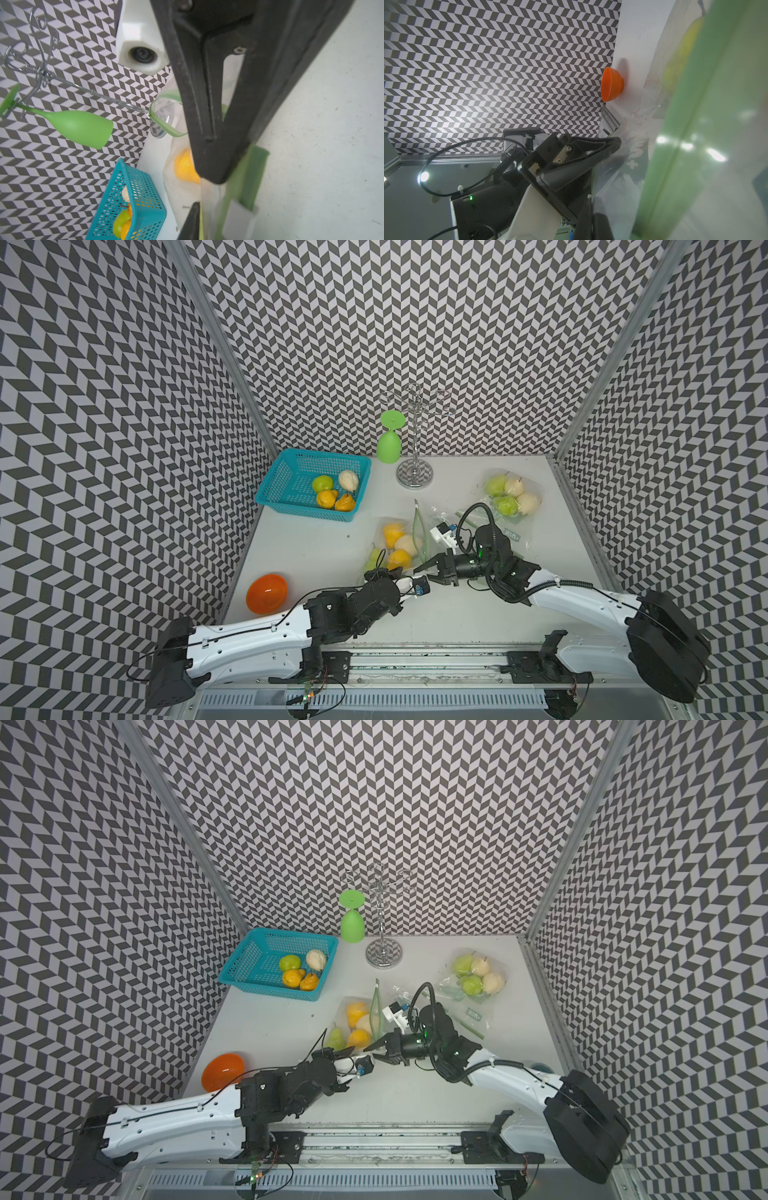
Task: Open the zip-top bag and take out the pear
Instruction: Pick up the zipper food storage bag at the center of the board.
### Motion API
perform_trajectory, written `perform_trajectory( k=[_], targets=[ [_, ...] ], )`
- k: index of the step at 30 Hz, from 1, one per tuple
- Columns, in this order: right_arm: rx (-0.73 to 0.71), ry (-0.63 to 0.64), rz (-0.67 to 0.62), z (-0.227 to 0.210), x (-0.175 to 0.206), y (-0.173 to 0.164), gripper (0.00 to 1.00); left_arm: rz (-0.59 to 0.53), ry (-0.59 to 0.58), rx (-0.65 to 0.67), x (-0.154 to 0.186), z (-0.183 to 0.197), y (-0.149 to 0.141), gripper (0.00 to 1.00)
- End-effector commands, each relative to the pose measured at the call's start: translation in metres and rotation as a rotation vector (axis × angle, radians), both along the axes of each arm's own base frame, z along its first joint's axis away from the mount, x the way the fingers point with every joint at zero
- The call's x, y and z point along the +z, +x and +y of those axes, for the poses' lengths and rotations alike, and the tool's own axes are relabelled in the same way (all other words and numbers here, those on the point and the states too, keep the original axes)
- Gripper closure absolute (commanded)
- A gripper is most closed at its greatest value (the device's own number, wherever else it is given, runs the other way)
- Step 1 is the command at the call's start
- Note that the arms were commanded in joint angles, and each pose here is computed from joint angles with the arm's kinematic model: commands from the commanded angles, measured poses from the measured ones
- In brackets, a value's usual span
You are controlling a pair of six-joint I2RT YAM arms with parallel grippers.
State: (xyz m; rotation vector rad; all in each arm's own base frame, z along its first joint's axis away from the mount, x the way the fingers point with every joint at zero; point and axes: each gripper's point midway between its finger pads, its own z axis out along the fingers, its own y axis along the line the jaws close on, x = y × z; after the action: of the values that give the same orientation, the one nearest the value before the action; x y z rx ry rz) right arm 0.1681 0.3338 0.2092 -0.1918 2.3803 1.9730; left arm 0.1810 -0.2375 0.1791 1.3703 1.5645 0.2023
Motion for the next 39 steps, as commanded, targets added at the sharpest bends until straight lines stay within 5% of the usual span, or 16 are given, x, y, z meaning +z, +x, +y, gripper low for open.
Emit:
perform_trajectory(
  k=[1,7,13,21,30,39],
  targets=[
    [0.001,0.065,-0.056,-0.001,0.019,0.0,1.0,0.009,-0.048,-0.02,0.012,-0.009,0.0,0.95],
    [0.009,0.067,-0.069,0.001,0.021,0.002,0.98,0.057,-0.057,-0.083,0.014,-0.022,-0.008,1.0],
    [-0.074,0.022,-0.184,-0.015,0.033,0.031,0.61,0.125,-0.12,-0.147,0.038,-0.031,-0.009,1.0],
    [-0.179,0.014,-0.326,-0.05,0.051,0.076,0.45,0.237,-0.21,-0.232,0.062,-0.035,0.005,1.0],
    [-0.144,-0.146,-0.862,-0.065,0.074,0.096,0.43,0.37,-0.275,-0.292,0.087,-0.038,0.032,1.0],
    [-0.239,-0.065,-1.293,-0.083,0.102,0.075,0.43,0.575,-0.358,-0.375,0.099,-0.051,0.049,1.0]
  ],
)
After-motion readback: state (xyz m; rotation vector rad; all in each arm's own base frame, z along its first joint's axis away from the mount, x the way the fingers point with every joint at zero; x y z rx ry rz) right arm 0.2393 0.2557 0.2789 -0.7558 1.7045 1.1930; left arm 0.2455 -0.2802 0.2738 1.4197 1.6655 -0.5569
